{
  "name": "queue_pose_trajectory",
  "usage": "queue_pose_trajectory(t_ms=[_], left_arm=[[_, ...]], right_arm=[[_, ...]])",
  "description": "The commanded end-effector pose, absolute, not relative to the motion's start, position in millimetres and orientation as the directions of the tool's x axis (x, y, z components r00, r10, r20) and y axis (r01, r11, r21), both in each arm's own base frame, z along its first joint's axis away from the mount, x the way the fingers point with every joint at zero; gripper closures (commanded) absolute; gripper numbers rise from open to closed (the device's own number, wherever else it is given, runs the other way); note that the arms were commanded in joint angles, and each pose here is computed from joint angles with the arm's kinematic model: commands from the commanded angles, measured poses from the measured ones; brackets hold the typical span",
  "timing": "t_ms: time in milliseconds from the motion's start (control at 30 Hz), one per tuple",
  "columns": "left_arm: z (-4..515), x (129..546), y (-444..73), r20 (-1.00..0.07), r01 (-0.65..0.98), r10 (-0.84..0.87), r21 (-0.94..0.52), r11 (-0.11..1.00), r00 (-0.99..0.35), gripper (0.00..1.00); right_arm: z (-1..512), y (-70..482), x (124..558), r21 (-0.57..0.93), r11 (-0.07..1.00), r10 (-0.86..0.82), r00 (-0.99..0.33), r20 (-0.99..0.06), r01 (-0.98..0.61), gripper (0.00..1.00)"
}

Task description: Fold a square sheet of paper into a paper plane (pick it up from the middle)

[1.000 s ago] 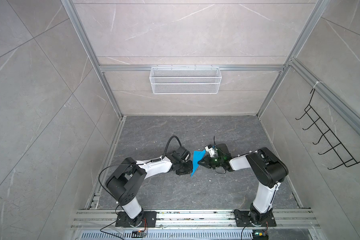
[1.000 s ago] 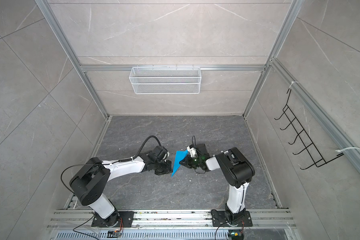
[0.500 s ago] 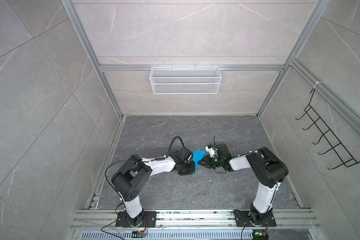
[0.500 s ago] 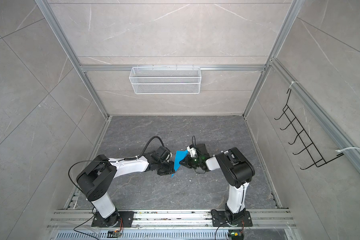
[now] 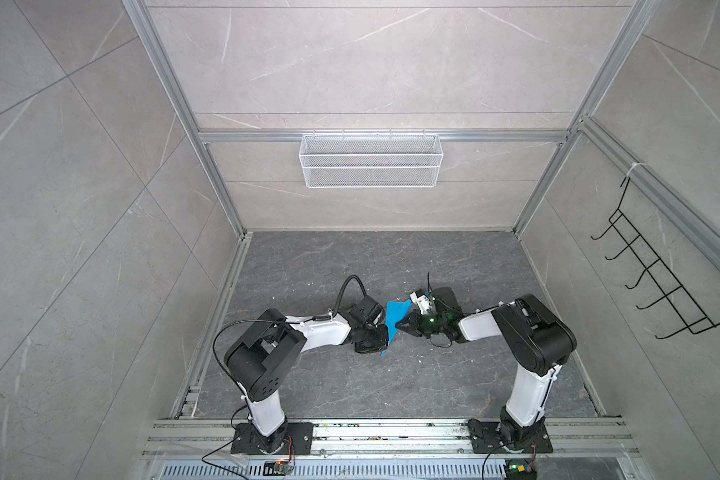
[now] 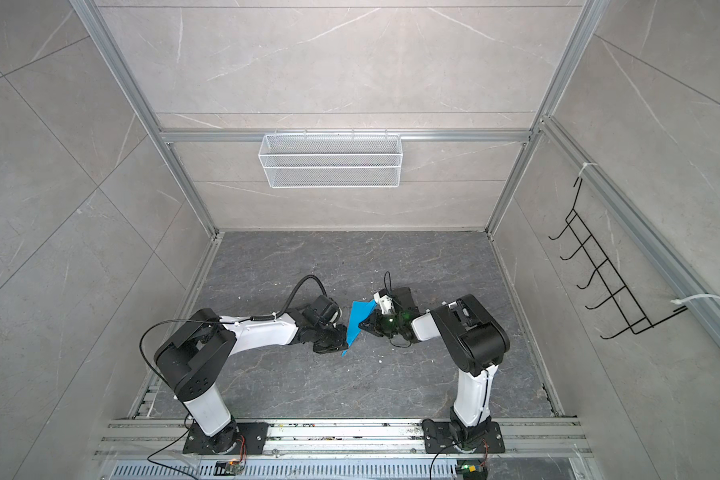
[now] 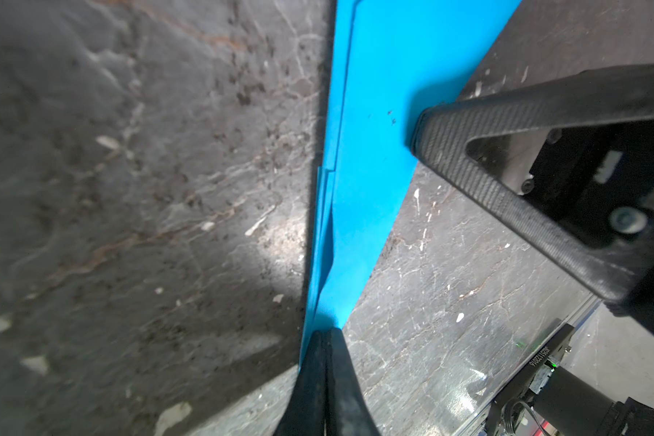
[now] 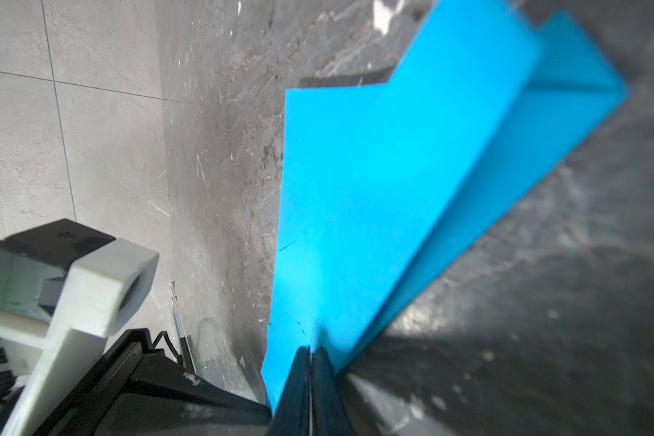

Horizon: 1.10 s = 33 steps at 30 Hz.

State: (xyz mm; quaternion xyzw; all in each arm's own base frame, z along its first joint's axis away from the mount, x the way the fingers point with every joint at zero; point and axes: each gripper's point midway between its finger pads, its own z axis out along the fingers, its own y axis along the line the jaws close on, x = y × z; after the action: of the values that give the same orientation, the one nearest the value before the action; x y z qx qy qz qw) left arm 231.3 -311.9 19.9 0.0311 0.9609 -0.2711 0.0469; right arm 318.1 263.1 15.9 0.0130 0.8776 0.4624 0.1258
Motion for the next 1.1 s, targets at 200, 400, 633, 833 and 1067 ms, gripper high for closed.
queue_pose_trajectory(t_ms=[200, 400, 633, 833, 1067], left_arm=[[8.3, 211.8, -297.6, -0.054, 0.047, 0.024, -0.471, 0.881, -0.998, 0.95], [-3.2, 202.4, -282.0, -0.039, 0.049, 0.036, -0.386, 0.921, -0.999, 0.99], [-11.2, 202.2, -275.8, -0.037, 0.047, 0.036, -0.345, 0.938, -0.999, 1.00], [-12.0, 203.1, -276.9, -0.039, 0.051, 0.040, -0.343, 0.938, -0.998, 1.00], [-12.0, 203.9, -277.0, -0.040, 0.046, 0.034, -0.344, 0.938, -0.999, 1.00]], right_arm=[[-27.8, 242.8, 306.0, 0.733, 0.679, 0.186, -0.977, -0.109, 0.047, 0.90], [2.5, 254.1, 313.7, 0.784, 0.620, 0.163, -0.971, -0.174, -0.036, 0.90], [46.1, 278.2, 295.4, 0.796, 0.558, 0.028, -0.953, -0.301, -0.235, 0.91], [31.2, 288.8, 275.1, 0.769, 0.586, -0.038, -0.956, -0.290, -0.256, 0.91], [14.4, 294.5, 269.4, 0.770, 0.582, -0.078, -0.961, -0.265, -0.260, 0.91]])
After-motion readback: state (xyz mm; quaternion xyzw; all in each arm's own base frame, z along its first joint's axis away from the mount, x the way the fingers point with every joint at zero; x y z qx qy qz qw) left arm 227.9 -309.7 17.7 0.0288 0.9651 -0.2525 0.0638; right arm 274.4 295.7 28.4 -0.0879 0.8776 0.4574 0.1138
